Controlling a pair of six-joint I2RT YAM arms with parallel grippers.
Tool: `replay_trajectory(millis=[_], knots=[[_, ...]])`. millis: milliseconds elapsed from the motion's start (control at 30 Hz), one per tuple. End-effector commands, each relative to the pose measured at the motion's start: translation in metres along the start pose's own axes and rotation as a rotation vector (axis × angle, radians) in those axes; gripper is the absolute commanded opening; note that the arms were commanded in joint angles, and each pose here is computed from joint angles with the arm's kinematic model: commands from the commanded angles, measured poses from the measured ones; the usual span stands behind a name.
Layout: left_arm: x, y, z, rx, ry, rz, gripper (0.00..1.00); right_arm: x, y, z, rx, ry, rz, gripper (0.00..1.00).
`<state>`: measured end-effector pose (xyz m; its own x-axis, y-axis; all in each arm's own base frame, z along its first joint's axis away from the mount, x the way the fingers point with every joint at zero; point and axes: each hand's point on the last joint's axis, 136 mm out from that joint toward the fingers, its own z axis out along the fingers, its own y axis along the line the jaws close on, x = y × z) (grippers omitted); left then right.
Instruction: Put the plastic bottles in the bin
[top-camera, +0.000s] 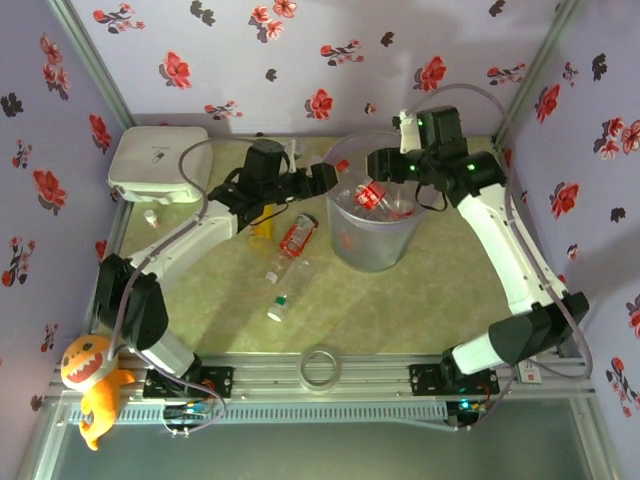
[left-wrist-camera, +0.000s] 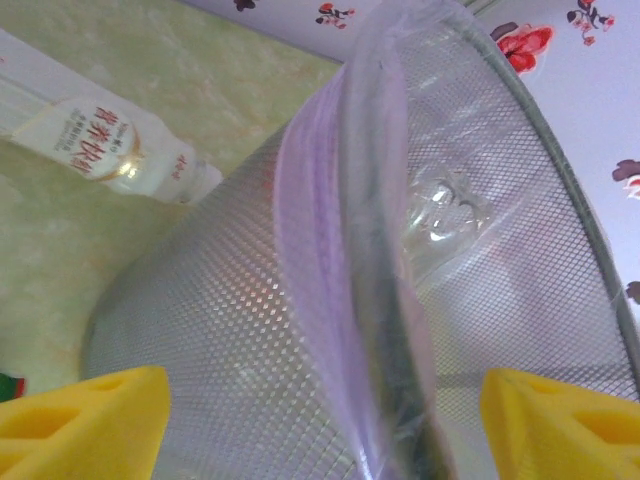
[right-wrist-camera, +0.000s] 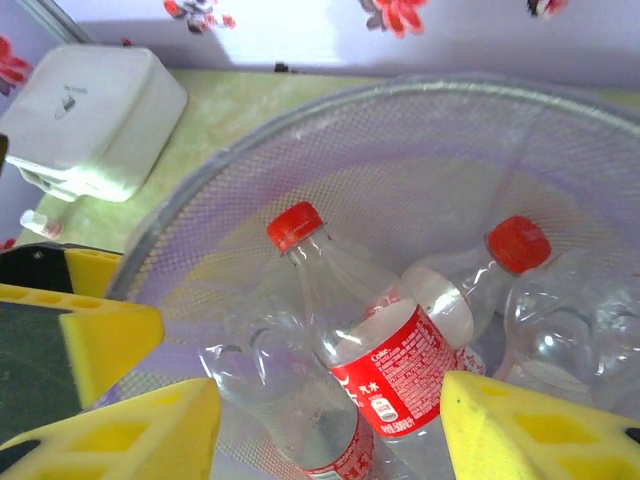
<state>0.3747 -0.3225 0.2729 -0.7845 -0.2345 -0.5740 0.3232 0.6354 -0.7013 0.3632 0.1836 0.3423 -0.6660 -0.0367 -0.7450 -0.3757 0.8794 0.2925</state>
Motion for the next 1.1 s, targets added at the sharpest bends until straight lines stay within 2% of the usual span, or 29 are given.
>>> replay_trajectory(millis=[0, 200, 333, 600, 800, 1067], knots=[[-0.026, -0.002, -0.038, -0.031, -0.075, 0.057, 0.86, -0.013, -0.005, -0.022, 0.043, -0.076, 0.007, 0.62], [-0.044, 0.075, -0.072, -0.265, -0.118, 0.052, 0.90, -0.004, -0.007, -0.038, 0.053, -0.097, 0.023, 0.63], [-0.059, 0.135, -0.075, -0.414, -0.096, 0.030, 0.91, 0.004, -0.008, -0.042, 0.051, -0.104, 0.046, 0.64], [-0.067, 0.203, -0.030, -0.536, 0.062, 0.053, 0.89, 0.021, -0.012, -0.057, 0.072, -0.094, 0.060, 0.64], [-0.057, 0.257, 0.004, -0.609, 0.219, 0.036, 0.79, 0.027, -0.016, -0.073, 0.104, -0.105, 0.059, 0.65], [-0.034, 0.294, 0.025, -0.676, 0.337, 0.019, 0.76, 0.030, -0.022, -0.079, 0.139, -0.114, 0.050, 0.66]])
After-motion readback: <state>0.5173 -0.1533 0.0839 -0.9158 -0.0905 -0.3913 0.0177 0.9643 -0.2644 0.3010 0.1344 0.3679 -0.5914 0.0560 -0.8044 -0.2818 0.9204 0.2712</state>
